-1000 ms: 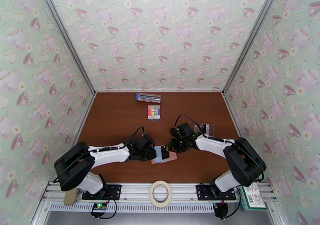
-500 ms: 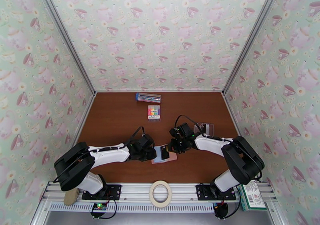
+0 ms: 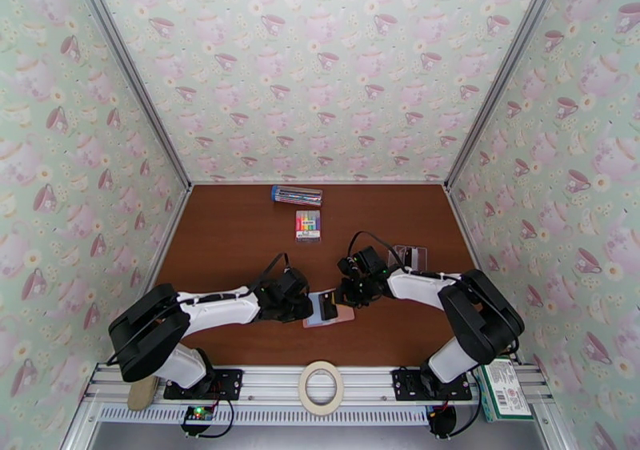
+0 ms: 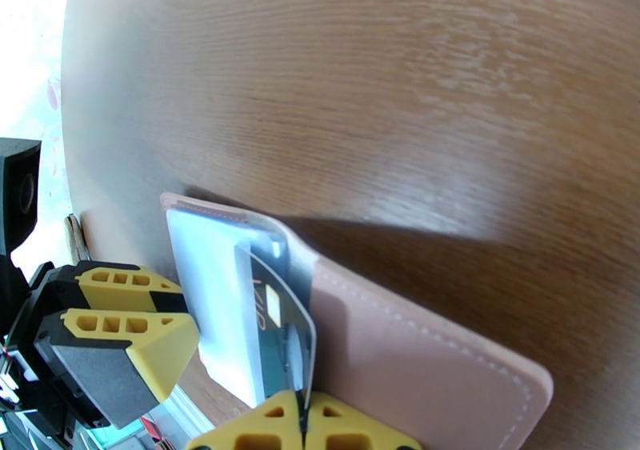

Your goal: Put the credit cards into the card holder

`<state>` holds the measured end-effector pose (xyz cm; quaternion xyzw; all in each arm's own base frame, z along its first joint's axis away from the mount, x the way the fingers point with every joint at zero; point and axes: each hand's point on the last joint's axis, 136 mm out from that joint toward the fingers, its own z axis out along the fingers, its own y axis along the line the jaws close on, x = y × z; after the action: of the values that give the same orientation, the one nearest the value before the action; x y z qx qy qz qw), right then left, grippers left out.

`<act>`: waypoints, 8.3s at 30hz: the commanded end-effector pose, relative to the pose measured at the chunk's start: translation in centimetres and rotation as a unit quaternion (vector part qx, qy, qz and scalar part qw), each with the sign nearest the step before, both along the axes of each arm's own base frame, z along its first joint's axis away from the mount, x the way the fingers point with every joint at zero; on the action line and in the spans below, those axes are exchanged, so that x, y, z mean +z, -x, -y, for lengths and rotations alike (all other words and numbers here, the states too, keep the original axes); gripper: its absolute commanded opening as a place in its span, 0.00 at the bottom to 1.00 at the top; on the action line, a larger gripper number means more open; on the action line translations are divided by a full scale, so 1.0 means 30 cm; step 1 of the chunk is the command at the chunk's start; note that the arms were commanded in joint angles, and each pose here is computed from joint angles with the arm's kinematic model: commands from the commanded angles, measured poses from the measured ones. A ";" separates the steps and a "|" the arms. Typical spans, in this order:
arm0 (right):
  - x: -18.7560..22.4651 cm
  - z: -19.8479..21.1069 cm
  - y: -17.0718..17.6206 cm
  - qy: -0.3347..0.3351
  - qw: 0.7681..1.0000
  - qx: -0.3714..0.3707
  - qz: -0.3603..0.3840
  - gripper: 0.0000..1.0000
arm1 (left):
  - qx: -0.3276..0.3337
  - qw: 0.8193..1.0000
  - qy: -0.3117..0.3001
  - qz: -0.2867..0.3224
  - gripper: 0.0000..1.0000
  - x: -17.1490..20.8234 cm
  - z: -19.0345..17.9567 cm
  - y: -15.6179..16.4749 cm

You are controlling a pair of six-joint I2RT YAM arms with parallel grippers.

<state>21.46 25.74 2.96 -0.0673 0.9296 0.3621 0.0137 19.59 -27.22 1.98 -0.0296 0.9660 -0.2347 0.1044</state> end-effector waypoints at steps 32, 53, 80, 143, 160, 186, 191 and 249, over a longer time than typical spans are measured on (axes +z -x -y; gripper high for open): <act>-0.095 -0.043 0.037 0.026 0.999 -0.020 -0.031 0.00 | 0.003 1.000 -0.017 -0.008 0.27 -0.037 -0.015 -0.002; -0.094 -0.067 0.051 0.020 0.999 -0.022 -0.039 0.00 | 0.002 1.000 -0.016 -0.007 0.27 -0.038 -0.010 -0.002; 0.053 -0.039 0.004 0.034 0.998 -0.047 0.013 0.28 | 0.004 1.000 -0.018 -0.004 0.27 -0.021 -0.017 -0.003; 0.042 -0.089 -0.009 0.075 0.997 -0.028 0.024 0.08 | 0.004 1.000 -0.003 0.026 0.29 0.062 -0.014 -0.021; -0.035 -0.085 0.015 0.093 0.996 -0.020 -0.003 0.03 | 0.001 1.000 -0.003 0.027 0.30 0.061 -0.008 -0.023; -0.055 -0.070 0.025 0.101 0.995 -0.021 -0.006 0.02 | -0.034 0.998 0.052 0.032 0.38 0.100 0.115 -0.017; -0.056 -0.070 0.024 0.101 0.995 -0.022 -0.006 0.02 | -0.042 0.997 0.058 0.040 0.37 0.117 0.130 -0.015; 0.434 0.742 -0.325 0.381 0.881 -0.226 0.167 0.54 | -0.067 0.992 0.074 0.082 0.41 0.271 0.151 -0.031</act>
<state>31.57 6.90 17.61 0.0805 0.9592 0.0280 0.2695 20.84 -32.56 10.58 0.0595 0.9332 -0.3149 0.1629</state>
